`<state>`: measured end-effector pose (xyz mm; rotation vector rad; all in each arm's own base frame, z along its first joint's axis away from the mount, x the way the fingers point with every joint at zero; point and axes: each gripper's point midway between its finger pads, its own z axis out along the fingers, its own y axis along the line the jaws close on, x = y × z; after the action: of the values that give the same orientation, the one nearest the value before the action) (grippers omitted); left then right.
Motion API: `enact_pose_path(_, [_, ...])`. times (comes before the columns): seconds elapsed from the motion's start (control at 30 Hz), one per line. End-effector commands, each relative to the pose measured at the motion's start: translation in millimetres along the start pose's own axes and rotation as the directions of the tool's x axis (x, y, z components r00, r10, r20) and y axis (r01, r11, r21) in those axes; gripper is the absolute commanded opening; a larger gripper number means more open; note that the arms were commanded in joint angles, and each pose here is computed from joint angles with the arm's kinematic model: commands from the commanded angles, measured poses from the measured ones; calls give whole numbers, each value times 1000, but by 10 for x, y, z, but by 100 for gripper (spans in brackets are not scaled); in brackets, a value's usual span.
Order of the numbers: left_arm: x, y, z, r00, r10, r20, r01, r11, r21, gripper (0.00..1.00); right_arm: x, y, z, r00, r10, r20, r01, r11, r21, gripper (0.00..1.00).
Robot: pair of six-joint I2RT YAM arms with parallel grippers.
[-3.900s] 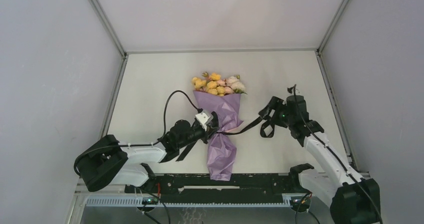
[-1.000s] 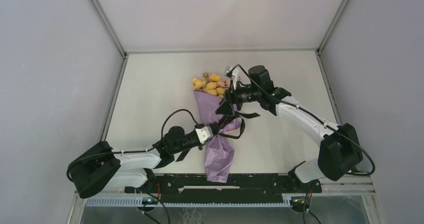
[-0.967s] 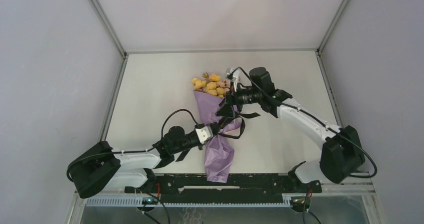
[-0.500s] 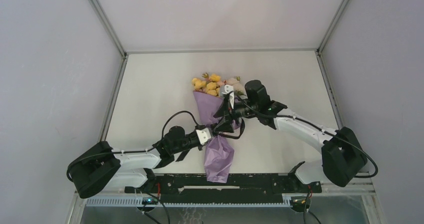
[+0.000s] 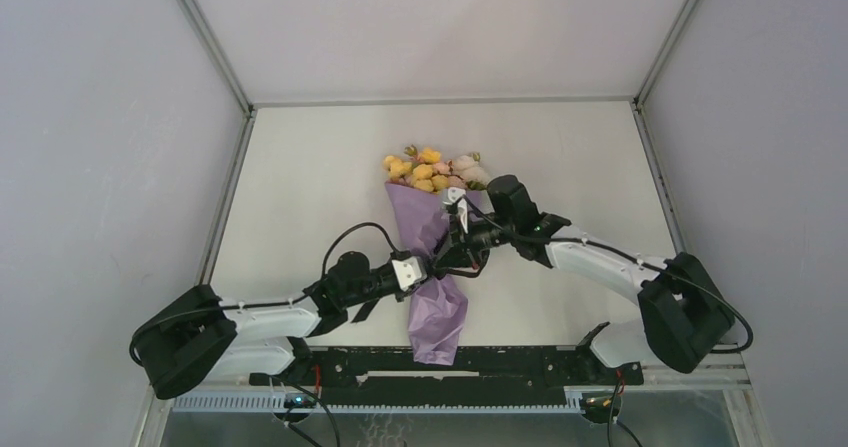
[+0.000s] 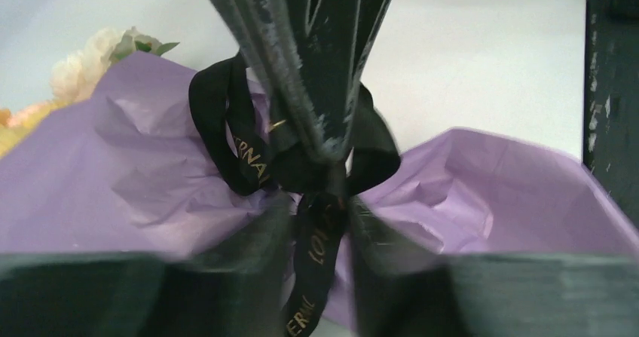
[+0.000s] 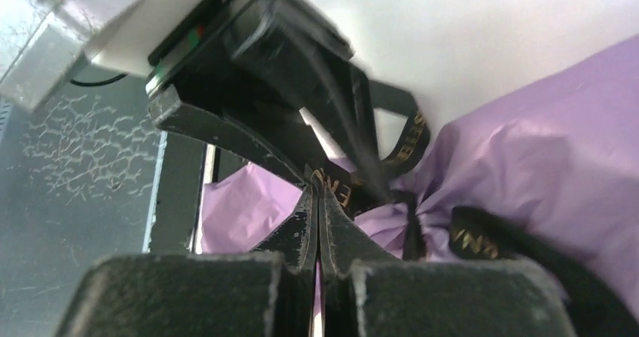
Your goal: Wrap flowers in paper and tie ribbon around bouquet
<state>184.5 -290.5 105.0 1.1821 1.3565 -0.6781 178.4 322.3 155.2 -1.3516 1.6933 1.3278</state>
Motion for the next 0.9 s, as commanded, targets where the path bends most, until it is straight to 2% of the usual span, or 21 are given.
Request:
enact_pose_path(0.0, [-281,-19,14,998,31,50,-33,998,49,51,-33,155,-98,998,-19,57,17,999,32,0])
enact_pose_path(0.07, [-325,-43,9,998,54,25,-57,993,106,70,33,192,-117,997,-10,74,6,998,63,0])
enact_pose_path(0.13, [-256,-112,-50,997,32,-65,-18,978,207,77,140,214,-126,996,-5,88,-4,995,102,0])
enact_pose_path(0.23, [-385,-200,-157,990,-51,-134,96,929,356,81,262,230,-147,992,14,123,-33,988,151,0])
enact_pose_path(0.33, [-598,-203,-155,974,-151,-169,210,883,421,77,383,229,-149,987,25,157,-55,981,187,0])
enact_pose_path(0.43, [-734,53,93,946,-277,-169,317,897,306,59,443,223,-173,983,36,181,-73,976,206,0])
enact_pose_path(0.53, [-648,490,405,911,-381,-157,393,918,53,40,466,215,-216,979,43,200,-88,971,220,0])
enact_pose_path(0.67, [-432,694,602,917,-348,-196,339,937,-80,41,505,248,-247,977,51,206,-95,973,209,0])
enact_pose_path(0.77, [-226,933,690,899,-374,-230,325,919,-223,40,536,248,-277,978,67,199,-107,974,198,0])
enact_pose_path(0.87, [-133,1066,756,895,-376,-239,303,907,-291,41,548,248,-312,977,71,202,-111,975,193,0])
